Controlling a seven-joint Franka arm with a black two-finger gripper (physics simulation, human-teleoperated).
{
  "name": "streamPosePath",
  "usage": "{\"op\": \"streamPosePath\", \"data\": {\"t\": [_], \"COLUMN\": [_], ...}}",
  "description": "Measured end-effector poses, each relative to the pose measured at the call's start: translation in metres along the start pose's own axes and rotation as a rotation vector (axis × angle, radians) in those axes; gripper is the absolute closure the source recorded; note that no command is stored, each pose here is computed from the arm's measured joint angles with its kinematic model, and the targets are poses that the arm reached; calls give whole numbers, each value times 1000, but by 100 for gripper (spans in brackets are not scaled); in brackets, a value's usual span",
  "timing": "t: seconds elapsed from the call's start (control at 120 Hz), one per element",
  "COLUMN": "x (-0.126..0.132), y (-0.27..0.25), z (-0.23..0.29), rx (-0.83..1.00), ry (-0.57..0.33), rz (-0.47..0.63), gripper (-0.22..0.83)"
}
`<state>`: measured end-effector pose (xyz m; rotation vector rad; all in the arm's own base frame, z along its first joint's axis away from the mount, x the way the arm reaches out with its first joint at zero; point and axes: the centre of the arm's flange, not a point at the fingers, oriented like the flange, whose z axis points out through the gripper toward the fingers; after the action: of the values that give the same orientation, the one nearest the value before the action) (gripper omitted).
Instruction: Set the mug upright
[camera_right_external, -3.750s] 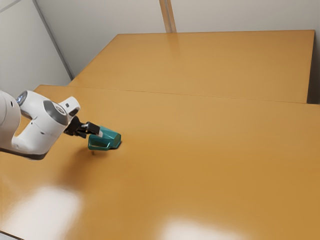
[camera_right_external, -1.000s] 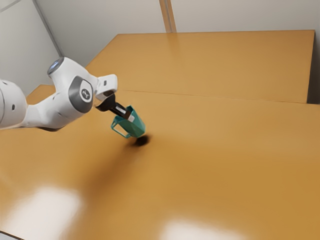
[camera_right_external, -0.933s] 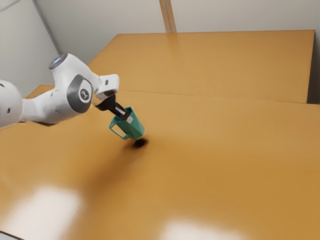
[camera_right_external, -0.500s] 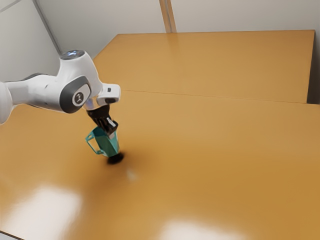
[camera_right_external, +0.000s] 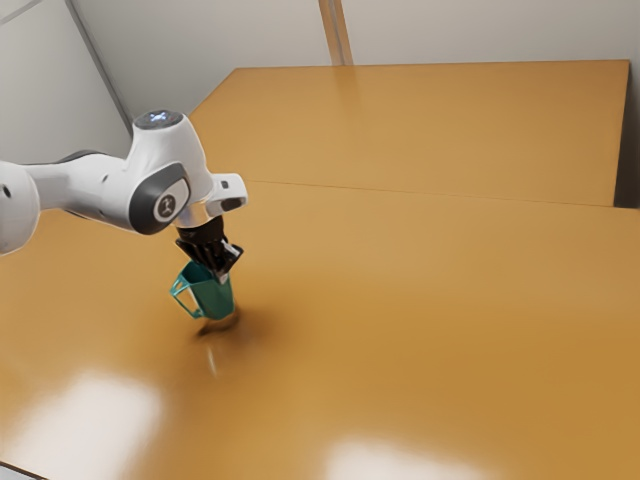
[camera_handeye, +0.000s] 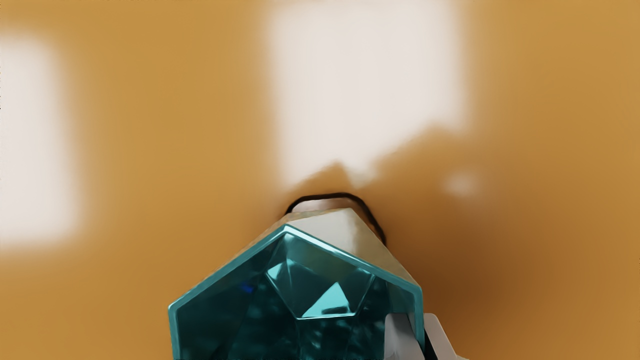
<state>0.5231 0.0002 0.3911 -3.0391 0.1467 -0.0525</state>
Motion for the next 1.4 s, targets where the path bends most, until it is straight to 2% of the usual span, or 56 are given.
{"op": "streamPosePath", "data": {"t": [0.35, 0.767, 0.833, 0.967, 1.058, 1.2, 1.4], "x": [3, 4, 4, 4, 5, 9, 36], "y": [2, 2, 2, 3, 4, 2, -13], "z": [10, 22, 23, 18, 9, -16, -79], "rx": [-2, 1, -2, -9, -17, -37, -64], "ry": [8, -14, -16, -11, 4, 41, 92], "rz": [-105, -177, -185, -197, -203, -218, -245], "gripper": [79, 78, 67, 39, 26, 14, 6]}}
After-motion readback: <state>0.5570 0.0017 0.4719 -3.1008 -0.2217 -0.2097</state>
